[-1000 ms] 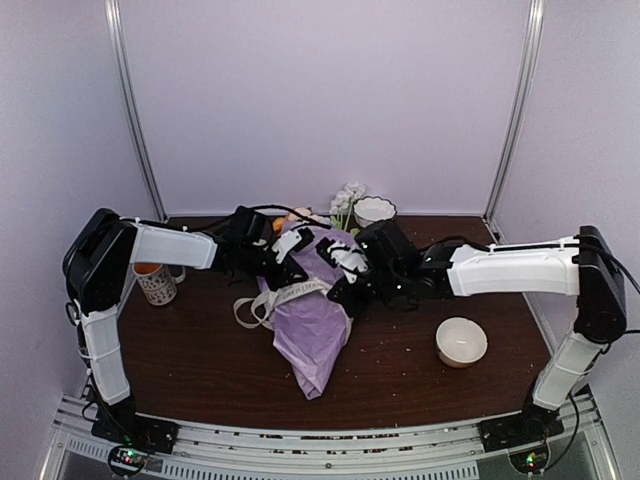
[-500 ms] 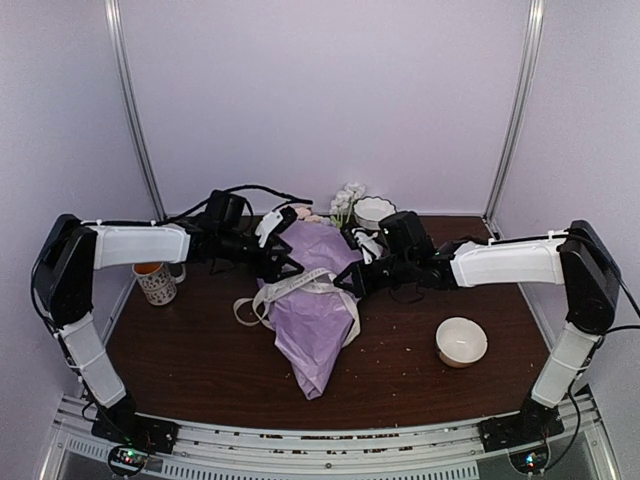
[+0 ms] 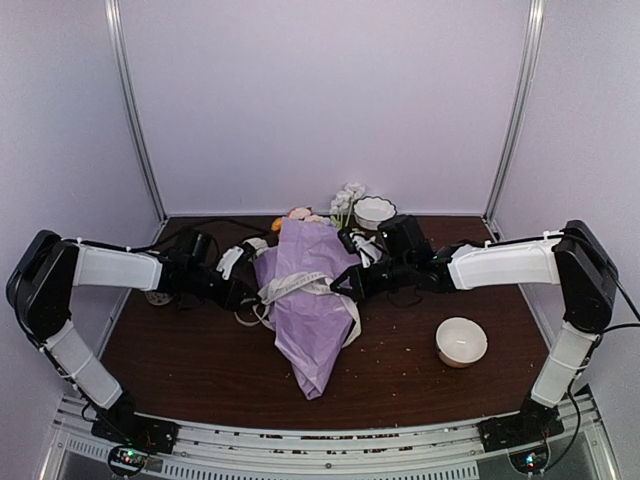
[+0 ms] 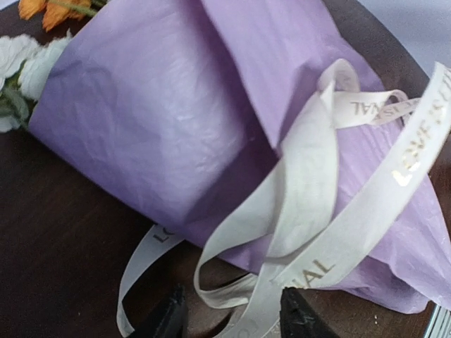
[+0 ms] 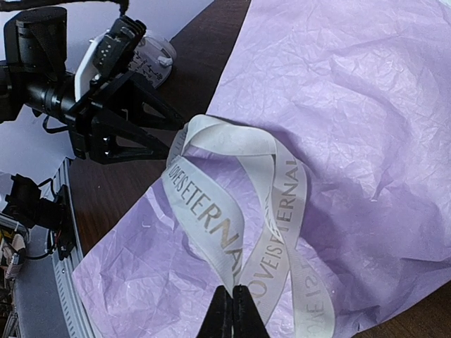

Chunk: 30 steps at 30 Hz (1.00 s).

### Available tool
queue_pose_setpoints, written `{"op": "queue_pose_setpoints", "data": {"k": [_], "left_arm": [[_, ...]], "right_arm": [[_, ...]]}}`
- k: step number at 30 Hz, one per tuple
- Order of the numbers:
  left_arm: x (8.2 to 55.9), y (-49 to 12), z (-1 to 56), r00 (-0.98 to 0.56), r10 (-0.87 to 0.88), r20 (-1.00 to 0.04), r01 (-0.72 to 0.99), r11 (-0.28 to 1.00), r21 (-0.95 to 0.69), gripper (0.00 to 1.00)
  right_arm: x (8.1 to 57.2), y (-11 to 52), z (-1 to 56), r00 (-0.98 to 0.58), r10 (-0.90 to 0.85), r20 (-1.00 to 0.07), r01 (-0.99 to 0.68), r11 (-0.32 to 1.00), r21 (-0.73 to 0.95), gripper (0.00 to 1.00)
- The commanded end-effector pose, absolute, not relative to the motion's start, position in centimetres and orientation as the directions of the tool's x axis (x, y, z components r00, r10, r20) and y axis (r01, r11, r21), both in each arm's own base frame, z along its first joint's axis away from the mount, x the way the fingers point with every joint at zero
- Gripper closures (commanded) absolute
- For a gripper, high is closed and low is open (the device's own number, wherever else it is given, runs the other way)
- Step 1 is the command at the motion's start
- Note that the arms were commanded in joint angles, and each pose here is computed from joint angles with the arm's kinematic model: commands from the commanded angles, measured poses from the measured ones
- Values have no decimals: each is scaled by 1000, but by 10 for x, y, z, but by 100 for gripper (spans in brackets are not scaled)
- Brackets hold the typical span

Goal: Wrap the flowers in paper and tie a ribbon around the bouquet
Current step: Cross the ribbon over the folded bouquet.

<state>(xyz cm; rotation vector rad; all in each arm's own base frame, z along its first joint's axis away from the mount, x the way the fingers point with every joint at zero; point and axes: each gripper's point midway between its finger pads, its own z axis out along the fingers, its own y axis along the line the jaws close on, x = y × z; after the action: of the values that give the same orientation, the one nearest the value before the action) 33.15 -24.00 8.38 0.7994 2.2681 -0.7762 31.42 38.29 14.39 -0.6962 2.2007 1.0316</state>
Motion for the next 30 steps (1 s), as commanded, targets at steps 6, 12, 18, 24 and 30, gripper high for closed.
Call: {"op": "queue_pose_setpoints", "data": {"k": [6, 12, 18, 24, 30], "left_arm": [[359, -229, 53, -691, 346, -635, 614, 745, -261, 46], [360, -240, 42, -706, 362, -609, 629, 715, -304, 64], [372, -226, 76, -646, 327, -689, 607, 767, -205, 100], [379, -212, 93, -636, 268, -723, 566, 800, -201, 100], [382, -195, 110, -611, 266, -745, 540, 829, -147, 100]], "right_arm": [[318, 386, 154, -666, -190, -721, -683, 542, 489, 100], [319, 386, 161, -662, -182, -727, -684, 545, 486, 100], [311, 385, 211, -651, -119, -750, -706, 459, 540, 100], [322, 353, 234, -682, 8, -732, -648, 458, 609, 100], [340, 318, 247, -640, 65, -766, -627, 532, 569, 100]]}}
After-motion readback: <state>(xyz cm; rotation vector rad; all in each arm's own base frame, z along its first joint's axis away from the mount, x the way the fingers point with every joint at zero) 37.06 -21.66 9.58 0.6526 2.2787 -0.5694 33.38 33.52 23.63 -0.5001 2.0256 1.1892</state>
